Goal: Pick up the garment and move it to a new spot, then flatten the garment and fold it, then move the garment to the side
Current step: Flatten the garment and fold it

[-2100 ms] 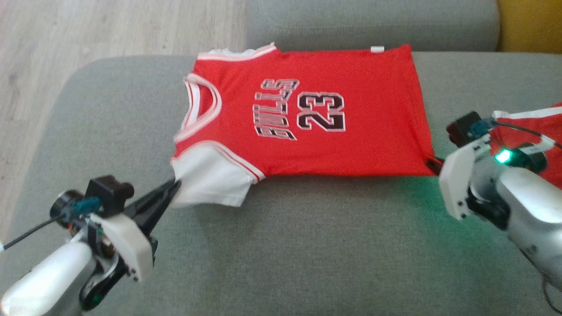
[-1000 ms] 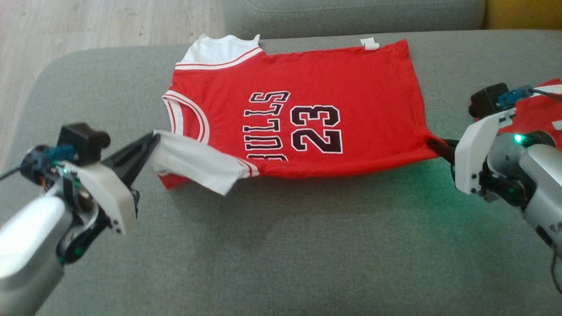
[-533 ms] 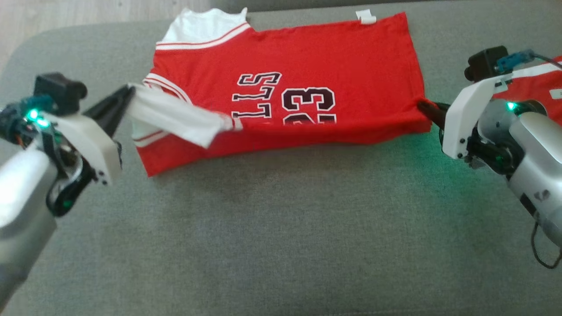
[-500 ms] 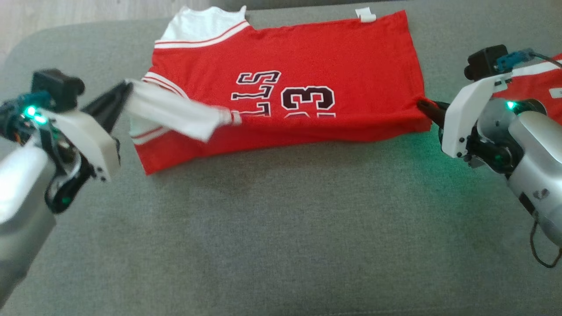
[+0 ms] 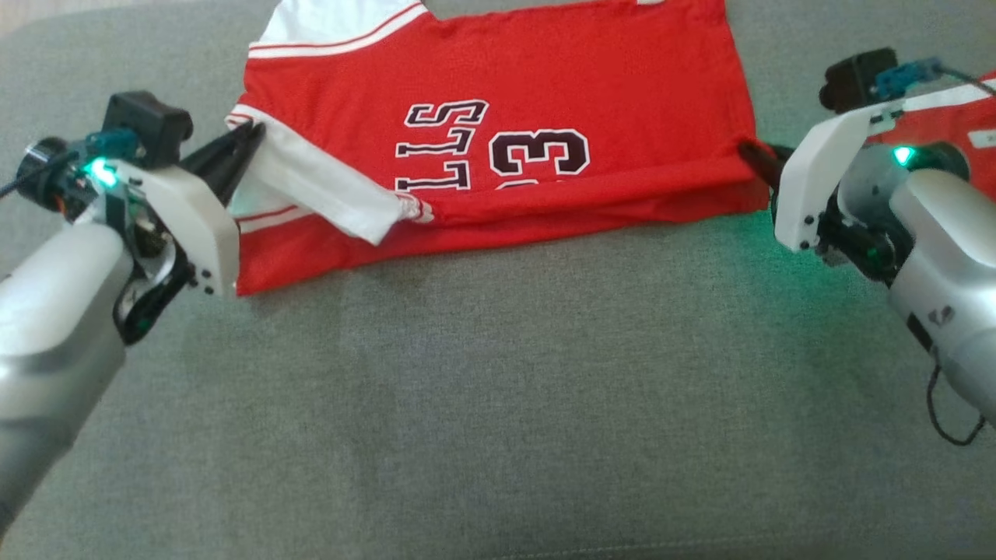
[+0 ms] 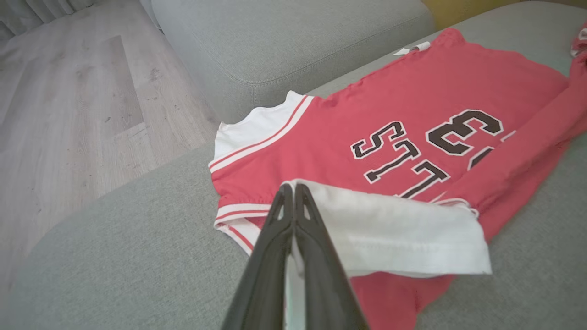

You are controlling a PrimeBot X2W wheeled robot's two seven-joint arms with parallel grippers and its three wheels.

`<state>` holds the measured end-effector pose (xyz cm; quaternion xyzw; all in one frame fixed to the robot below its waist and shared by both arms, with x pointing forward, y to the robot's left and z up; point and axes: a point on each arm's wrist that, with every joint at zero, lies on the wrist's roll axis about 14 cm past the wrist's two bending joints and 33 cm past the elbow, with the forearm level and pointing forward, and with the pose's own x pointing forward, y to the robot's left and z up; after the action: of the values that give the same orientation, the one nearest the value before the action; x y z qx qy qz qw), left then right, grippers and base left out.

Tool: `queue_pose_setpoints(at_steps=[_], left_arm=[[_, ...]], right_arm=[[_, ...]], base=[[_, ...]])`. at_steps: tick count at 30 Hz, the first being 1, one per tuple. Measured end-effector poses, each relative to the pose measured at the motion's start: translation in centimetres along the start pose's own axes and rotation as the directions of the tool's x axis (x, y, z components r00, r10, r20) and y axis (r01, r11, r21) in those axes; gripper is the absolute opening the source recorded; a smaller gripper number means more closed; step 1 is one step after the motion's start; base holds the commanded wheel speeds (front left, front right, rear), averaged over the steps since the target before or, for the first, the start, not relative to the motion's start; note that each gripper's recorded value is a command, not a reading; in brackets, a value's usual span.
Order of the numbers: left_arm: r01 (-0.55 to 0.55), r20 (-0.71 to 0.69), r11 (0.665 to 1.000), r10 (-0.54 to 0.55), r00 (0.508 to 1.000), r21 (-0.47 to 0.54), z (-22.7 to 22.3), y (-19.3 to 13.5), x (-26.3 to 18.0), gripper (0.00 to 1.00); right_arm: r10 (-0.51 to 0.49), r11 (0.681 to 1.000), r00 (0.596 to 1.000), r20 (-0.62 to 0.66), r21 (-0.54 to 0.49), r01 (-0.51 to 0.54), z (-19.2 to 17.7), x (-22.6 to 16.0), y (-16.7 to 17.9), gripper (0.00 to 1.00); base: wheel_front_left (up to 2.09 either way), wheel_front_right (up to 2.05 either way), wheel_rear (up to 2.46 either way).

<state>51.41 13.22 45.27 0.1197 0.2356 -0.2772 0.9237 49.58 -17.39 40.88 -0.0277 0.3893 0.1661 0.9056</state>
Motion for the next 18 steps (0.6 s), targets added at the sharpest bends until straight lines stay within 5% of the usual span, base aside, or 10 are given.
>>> queue_pose_setpoints(at_steps=[10, 11, 12, 13, 18], left_arm=[[-0.044, 0.046, 0.999, 0.043, 0.998, 0.003, 1.8, 2.0, 2.6, 0.00], [-0.046, 0.051, 0.999, 0.046, 0.998, 0.002, 1.9, 2.1, 2.9, 0.27], [-0.051, 0.060, 0.999, 0.051, 0.997, -0.001, 1.9, 2.1, 3.1, 0.76], [-0.058, 0.069, 0.998, 0.058, 0.996, -0.005, 2.0, 2.3, 3.3, 1.00], [-0.110, 0.147, 0.993, 0.114, 0.983, -0.038, 3.1, 3.2, 3.7, 1.00]], right_arm=[[-0.014, 1.000, 1.000, 0.025, -0.007, 0.015, 1.5, 2.0, -0.5, 0.00], [-0.020, 1.000, 0.999, 0.035, -0.014, 0.021, 1.7, 2.2, -0.6, 0.95], [-0.025, 0.999, 0.998, 0.050, -0.022, 0.026, 1.9, 2.4, -0.6, 1.00], [-0.030, 0.999, 0.997, 0.065, -0.023, 0.032, 2.1, 2.5, -0.7, 1.00], [-0.026, 1.000, 0.983, 0.182, -0.007, 0.028, 4.4, 2.7, -0.2, 1.00]], base=[[0.00, 0.00, 0.00], [0.00, 0.00, 0.00], [0.00, 0.00, 0.00], [0.00, 0.00, 0.00], [0.00, 0.00, 0.00]])
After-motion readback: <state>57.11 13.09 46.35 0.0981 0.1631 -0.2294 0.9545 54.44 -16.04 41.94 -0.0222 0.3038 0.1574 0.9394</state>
